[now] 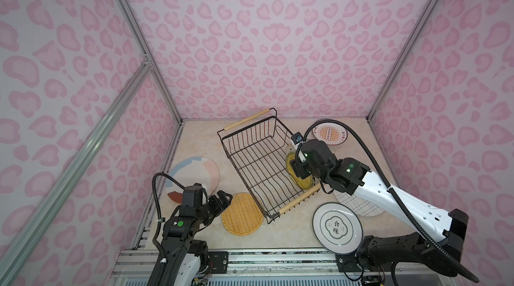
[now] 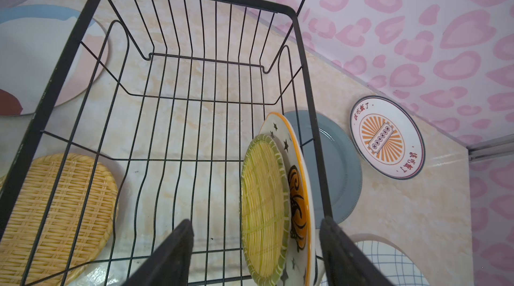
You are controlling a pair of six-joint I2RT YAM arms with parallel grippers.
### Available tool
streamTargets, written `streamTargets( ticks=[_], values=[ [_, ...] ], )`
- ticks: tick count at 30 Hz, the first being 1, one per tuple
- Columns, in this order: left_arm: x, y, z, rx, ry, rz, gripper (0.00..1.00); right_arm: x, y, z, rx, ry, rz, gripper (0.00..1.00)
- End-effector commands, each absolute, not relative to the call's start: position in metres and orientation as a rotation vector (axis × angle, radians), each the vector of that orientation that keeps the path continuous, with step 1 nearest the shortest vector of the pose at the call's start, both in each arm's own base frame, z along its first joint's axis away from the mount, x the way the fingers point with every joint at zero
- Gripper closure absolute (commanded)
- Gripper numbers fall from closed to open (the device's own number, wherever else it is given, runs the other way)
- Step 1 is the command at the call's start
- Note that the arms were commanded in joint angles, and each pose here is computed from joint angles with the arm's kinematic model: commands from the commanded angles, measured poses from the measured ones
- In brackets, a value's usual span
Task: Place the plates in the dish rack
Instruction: 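Open the right gripper and lift it off the tray while the left withdraws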
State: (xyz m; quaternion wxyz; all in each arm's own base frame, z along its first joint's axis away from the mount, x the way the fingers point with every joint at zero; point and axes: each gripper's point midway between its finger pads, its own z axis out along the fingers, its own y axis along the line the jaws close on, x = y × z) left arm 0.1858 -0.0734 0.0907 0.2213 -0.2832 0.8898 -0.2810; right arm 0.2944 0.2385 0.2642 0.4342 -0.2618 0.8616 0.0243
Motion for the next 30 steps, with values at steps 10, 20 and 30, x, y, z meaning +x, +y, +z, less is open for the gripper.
streamTargets(
  ticks=[10, 20, 30],
  values=[
    [0.180, -0.071, 0.044, -0.899, 2.546, -0.697, 0.12, 0.291, 0.253, 0.266, -0.648, 2.138, 0.175, 0.12],
    [0.174, -0.083, 0.022, -0.843, 2.606, -0.764, 0.26, 0.289, 0.255, 0.264, -0.641, 2.145, 0.200, 0.12],
    [0.174, -0.083, 0.018, -0.808, 2.620, -0.735, 0.51, 0.284, 0.259, 0.266, -0.635, 2.143, 0.255, 0.03]
  ],
)
